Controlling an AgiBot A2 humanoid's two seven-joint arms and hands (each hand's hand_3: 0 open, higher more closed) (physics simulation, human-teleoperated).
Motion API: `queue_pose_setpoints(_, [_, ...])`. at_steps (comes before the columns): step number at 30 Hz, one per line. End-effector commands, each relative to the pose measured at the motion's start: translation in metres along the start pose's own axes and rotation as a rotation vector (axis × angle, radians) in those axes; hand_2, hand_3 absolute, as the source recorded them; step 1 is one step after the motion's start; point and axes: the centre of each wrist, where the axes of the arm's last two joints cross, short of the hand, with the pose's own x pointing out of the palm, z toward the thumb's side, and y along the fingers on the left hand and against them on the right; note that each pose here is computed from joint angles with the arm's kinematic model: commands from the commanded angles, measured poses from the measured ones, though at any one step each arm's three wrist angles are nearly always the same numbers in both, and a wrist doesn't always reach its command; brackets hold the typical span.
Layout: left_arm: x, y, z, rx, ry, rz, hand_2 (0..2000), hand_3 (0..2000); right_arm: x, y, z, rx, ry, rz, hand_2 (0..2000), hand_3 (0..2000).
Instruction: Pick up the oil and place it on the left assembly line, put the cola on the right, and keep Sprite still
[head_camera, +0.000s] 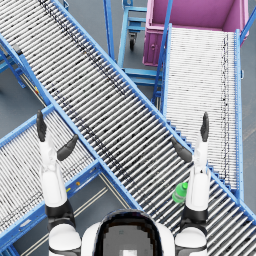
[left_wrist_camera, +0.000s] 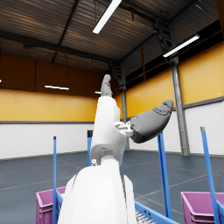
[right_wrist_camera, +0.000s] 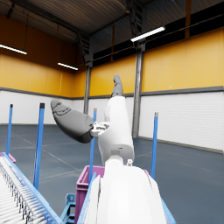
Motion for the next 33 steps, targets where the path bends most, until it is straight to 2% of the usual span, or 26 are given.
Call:
queue_pose_setpoints(1, [-0.001, 0.0, 0.0, 0.001, 0.001, 0.004, 0, 0, 0.001, -0.003, 0.005, -0.022, -0.001, 0.003, 0, 0])
queue_pose_setpoints(3, [-0.003, 0.005, 0.006, 0.03, 0.004, 0.009, 0, 0, -0.002, -0.004, 0.005, -0.024, 0.002, -0.009, 0, 0])
queue_pose_setpoints(14, [0.007, 0.0, 0.001, 0.005, -0.014, -0.02, 0, 0, -0.017, -0.002, -0.001, 0.0, 0.011, -0.072, 0, 0])
queue_pose_setpoints(33, [0.01, -0.001, 0.003, 0.012, -0.026, -0.022, 0, 0, -0.01, 0.003, -0.003, 0.013, -0.004, -0.059, 0, 0])
